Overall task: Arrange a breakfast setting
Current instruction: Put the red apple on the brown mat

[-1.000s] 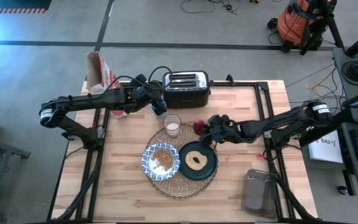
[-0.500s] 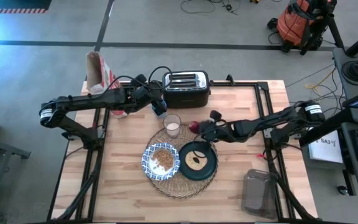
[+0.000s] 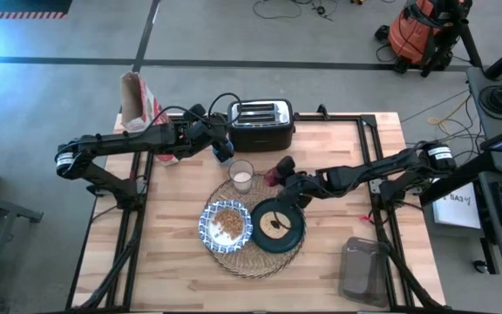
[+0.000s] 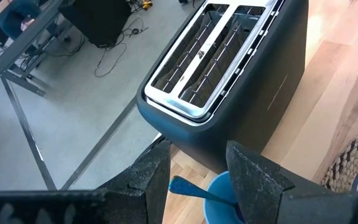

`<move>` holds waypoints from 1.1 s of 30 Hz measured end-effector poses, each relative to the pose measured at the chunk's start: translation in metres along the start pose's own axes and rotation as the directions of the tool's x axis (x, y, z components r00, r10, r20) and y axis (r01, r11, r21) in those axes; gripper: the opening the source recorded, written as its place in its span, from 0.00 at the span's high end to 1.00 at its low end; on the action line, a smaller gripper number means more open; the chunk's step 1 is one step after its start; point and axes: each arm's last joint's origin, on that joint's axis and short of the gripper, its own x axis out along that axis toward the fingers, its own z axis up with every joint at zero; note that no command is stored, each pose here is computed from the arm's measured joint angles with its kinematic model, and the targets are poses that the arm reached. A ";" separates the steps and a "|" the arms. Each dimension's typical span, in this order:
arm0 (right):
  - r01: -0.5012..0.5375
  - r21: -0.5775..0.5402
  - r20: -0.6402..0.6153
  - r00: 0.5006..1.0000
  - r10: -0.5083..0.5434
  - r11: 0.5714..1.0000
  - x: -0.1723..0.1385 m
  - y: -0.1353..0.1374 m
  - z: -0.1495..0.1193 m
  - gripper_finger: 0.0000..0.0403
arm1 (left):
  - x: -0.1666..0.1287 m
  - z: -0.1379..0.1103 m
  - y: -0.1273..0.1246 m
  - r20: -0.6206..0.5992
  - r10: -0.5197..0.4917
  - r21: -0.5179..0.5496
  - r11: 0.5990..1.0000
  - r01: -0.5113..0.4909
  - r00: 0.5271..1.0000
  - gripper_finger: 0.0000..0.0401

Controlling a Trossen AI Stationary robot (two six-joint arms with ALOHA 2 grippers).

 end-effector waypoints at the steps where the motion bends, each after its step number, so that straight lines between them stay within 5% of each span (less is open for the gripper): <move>1: -0.001 -0.076 -0.001 1.000 0.001 0.997 0.000 0.000 0.000 0.78 | 0.000 0.000 0.000 0.000 0.000 0.000 1.000 0.000 1.000 0.65; 5: 0.002 -0.372 -0.008 1.000 -0.006 0.928 0.000 0.000 0.000 0.78 | 0.000 0.000 0.000 0.000 0.000 0.000 1.000 0.000 1.000 0.65; 12: -0.024 -0.734 -0.111 0.990 -0.086 0.678 0.001 -0.002 -0.003 0.78 | 0.000 0.000 0.000 0.000 0.000 0.000 1.000 0.000 1.000 0.65; 26: -0.241 -0.851 -0.314 0.946 -0.084 0.467 0.046 0.030 -0.005 0.79 | 0.000 0.000 0.000 0.000 -0.001 -0.016 1.000 0.001 1.000 0.65; 33: -0.281 -0.852 -0.380 0.913 -0.152 0.441 0.056 0.034 0.005 0.79 | 0.000 0.000 0.000 0.000 -0.001 -0.019 1.000 0.001 1.000 0.65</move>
